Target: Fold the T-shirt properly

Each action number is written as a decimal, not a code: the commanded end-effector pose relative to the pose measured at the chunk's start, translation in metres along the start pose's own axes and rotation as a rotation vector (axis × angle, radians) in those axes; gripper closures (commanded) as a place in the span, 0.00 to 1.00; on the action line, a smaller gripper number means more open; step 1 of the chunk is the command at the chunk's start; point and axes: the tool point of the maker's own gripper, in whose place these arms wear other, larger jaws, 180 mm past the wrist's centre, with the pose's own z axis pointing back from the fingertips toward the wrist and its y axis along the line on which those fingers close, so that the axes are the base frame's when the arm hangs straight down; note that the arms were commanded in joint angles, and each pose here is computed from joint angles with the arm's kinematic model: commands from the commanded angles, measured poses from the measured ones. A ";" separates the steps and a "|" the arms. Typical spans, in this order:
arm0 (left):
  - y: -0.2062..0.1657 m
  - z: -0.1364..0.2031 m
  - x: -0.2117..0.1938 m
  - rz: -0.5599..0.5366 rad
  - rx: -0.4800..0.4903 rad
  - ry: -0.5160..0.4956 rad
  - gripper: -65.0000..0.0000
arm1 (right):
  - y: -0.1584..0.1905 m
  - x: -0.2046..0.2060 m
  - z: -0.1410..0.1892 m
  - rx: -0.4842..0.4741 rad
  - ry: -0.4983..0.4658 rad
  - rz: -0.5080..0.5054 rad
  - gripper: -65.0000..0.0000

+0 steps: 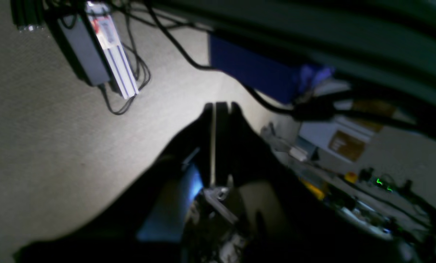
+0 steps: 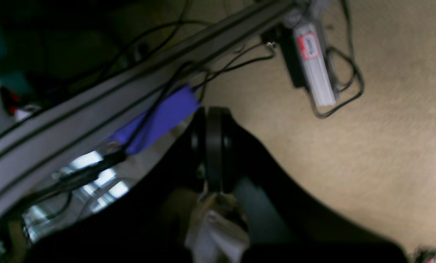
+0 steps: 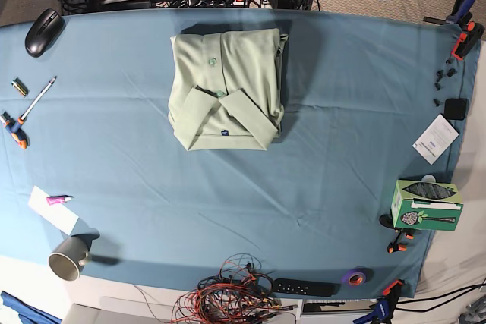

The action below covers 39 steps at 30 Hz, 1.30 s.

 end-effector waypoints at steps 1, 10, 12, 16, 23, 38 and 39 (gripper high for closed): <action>0.006 0.004 -0.001 -0.004 0.018 -0.012 1.00 | -0.011 0.002 0.004 -0.031 -0.012 -0.006 1.00; 0.051 0.001 -0.010 0.030 0.163 -0.127 1.00 | -0.044 0.053 -0.035 -0.153 -0.192 -0.031 1.00; 0.058 0.001 -0.014 0.022 0.191 -0.136 1.00 | -0.043 0.078 -0.042 -0.174 -0.257 0.009 1.00; 0.069 0.001 -0.018 -0.009 0.238 -0.146 1.00 | -0.037 0.120 -0.054 -0.232 -0.324 0.144 1.00; 0.115 0.008 0.005 -0.018 0.469 -0.238 1.00 | -0.032 0.154 -0.066 -0.339 -0.303 0.315 1.00; 0.147 -0.055 0.059 0.047 0.608 -0.191 1.00 | -0.103 0.125 -0.054 -0.719 -0.239 0.333 1.00; 0.145 -0.063 0.060 -0.008 0.622 -0.166 1.00 | -0.102 0.124 -0.055 -0.718 -0.234 0.339 1.00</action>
